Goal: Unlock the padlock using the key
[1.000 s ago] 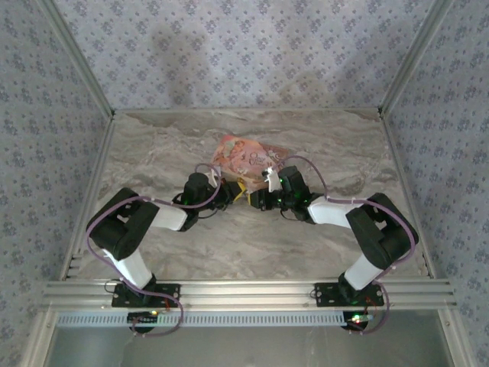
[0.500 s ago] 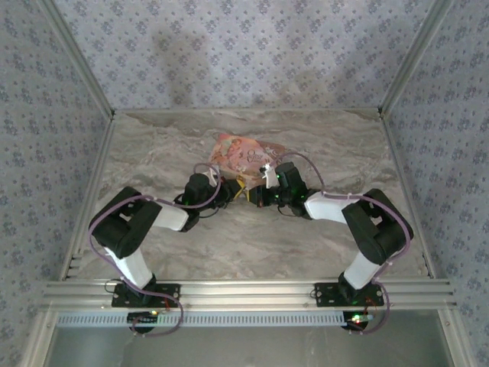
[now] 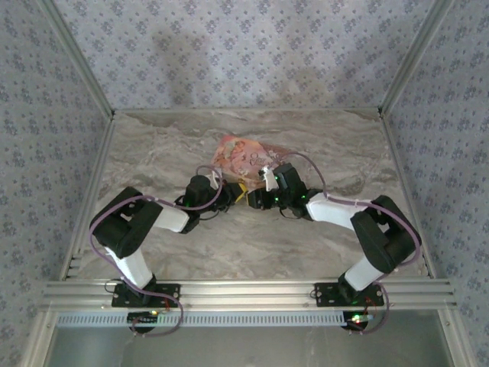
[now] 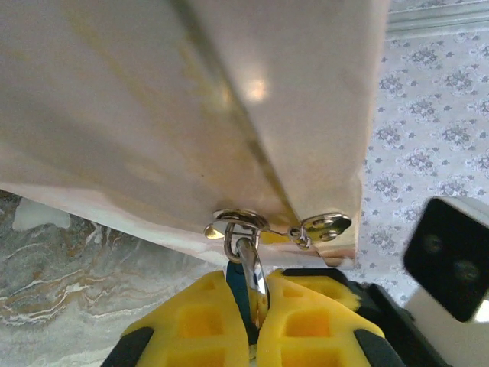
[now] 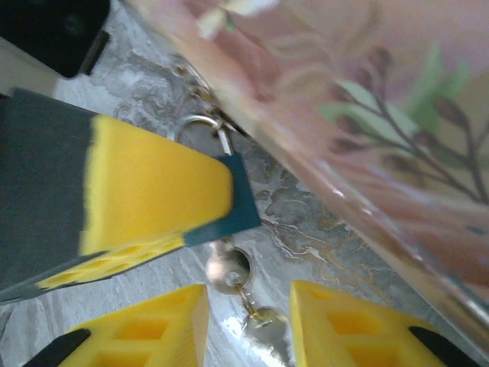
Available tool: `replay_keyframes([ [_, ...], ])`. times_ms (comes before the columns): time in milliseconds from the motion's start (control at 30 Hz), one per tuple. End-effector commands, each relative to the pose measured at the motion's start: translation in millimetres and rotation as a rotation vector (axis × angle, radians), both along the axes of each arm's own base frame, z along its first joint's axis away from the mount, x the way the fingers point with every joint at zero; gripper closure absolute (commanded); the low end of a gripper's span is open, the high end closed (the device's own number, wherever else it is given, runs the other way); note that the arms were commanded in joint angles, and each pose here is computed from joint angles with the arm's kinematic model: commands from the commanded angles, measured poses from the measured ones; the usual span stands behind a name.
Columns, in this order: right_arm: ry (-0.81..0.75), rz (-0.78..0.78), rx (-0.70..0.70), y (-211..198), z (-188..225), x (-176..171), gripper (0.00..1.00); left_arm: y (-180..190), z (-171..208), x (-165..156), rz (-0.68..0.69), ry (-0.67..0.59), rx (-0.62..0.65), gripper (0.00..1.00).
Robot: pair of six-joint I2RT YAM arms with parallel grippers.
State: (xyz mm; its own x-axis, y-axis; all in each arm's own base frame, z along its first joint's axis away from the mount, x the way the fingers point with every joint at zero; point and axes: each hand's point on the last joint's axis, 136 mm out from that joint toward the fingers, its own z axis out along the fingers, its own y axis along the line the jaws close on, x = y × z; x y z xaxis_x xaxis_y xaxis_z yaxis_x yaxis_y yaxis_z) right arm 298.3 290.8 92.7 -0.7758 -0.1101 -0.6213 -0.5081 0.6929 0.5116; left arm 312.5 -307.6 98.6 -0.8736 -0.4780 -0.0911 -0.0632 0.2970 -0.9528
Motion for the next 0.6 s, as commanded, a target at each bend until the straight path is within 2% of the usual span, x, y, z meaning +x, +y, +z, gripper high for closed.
replay_keyframes([
  [0, -0.067, 0.003, -0.049, -5, 11, 3, 0.60, -10, 32, -7, -0.077, -0.071, -0.051, 1.00],
  [400, -0.084, 0.039, -0.068, 13, 11, 11, 0.55, -11, 41, -7, -0.082, -0.083, -0.054, 1.00],
  [500, -0.090, 0.039, -0.075, 15, 12, 14, 0.57, -12, 42, -6, -0.086, -0.084, -0.058, 1.00],
  [567, -0.082, 0.051, -0.079, 16, 11, 14, 0.71, -13, 43, -6, -0.086, -0.086, -0.058, 1.00],
])
